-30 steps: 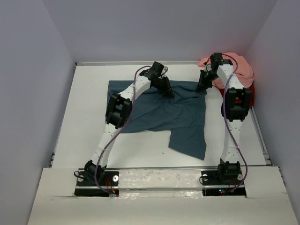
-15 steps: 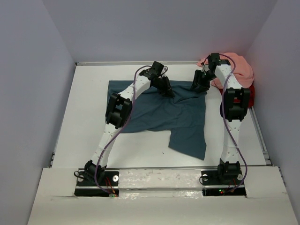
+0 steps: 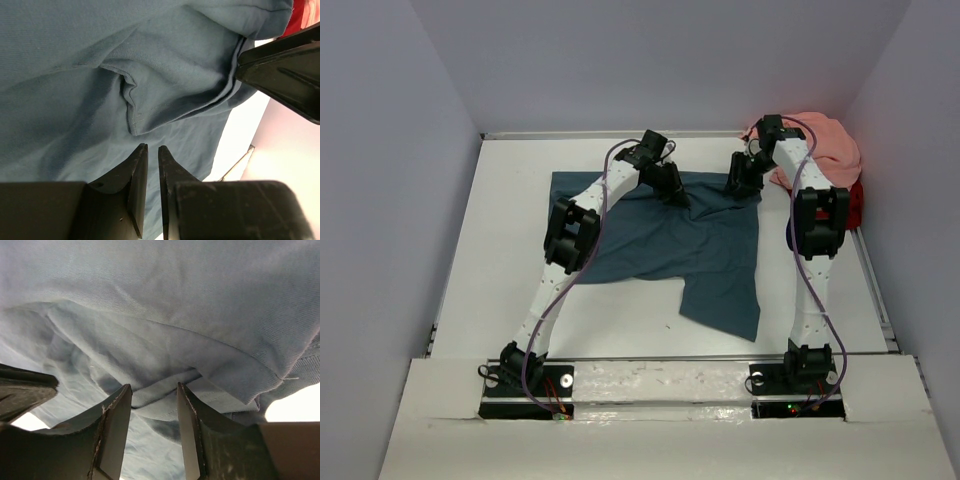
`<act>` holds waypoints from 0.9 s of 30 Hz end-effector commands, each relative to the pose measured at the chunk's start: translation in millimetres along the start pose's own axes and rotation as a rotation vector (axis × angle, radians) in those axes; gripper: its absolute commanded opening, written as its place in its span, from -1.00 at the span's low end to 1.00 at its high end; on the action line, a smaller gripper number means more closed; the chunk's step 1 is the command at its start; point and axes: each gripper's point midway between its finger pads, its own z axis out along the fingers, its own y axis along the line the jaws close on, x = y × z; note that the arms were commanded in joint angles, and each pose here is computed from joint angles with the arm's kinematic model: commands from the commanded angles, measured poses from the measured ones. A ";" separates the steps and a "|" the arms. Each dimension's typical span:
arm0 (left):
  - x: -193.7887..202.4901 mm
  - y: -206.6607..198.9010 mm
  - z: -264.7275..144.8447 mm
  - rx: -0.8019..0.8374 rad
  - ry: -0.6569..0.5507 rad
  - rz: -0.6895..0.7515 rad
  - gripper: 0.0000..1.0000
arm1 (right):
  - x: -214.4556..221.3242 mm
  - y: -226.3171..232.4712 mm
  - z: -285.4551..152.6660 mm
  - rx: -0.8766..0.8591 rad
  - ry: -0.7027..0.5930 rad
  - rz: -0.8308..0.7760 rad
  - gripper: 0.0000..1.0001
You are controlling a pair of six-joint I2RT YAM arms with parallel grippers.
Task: Fold and stack the t-shirts
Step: Fold the flattened tshirt in 1/3 of the way
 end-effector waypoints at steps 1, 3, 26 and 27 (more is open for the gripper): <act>-3.1 -15.0 -9.7 0.041 -0.002 0.019 -0.51 | 10.6 -7.5 -1.0 0.047 0.031 -0.015 0.00; -4.0 -15.0 -10.3 0.041 -0.004 0.018 -0.51 | 10.2 -10.1 -1.6 0.060 0.026 -0.025 0.03; -8.8 -2.0 -15.8 0.028 -0.002 0.025 -0.51 | -11.6 -42.7 7.5 0.237 -0.021 -0.127 0.15; -8.0 -2.6 -15.7 0.028 -0.001 0.028 -0.51 | -11.6 -43.1 7.1 0.240 -0.021 -0.129 0.15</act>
